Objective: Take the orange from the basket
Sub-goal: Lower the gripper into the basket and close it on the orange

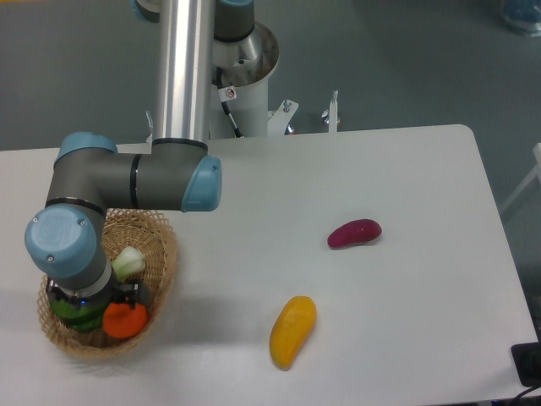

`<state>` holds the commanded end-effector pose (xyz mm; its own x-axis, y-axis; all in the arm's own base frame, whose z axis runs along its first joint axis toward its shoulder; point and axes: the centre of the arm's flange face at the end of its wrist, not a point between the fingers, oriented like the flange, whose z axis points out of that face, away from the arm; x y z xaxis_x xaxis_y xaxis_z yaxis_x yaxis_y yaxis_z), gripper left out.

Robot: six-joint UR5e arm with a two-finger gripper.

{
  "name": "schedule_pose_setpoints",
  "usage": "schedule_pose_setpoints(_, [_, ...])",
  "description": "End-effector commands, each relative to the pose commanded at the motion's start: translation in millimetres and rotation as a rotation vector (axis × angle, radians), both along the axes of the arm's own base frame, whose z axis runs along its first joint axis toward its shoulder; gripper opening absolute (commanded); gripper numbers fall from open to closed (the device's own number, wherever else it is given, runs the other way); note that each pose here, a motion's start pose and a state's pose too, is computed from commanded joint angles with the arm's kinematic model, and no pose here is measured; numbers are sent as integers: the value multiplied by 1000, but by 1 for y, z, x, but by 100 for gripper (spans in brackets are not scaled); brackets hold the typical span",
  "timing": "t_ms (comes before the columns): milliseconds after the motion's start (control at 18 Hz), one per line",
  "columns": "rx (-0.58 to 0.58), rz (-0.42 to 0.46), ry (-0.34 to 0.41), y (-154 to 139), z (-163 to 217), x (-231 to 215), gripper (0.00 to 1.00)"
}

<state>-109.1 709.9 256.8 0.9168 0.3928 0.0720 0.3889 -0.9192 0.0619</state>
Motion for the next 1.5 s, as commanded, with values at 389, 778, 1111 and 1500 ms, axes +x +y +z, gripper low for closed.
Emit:
schedule_pose_setpoints(389, [-19,29,18,1,-8,-3,100])
schedule_pose_setpoints(778, [-24,60,20,5,-18,-4,100])
schedule_pose_setpoints(1111, [-39,62,25,7,-28,-5,100])
schedule_pose_setpoints(1500, [-47,86,45,6,-29,-5,58])
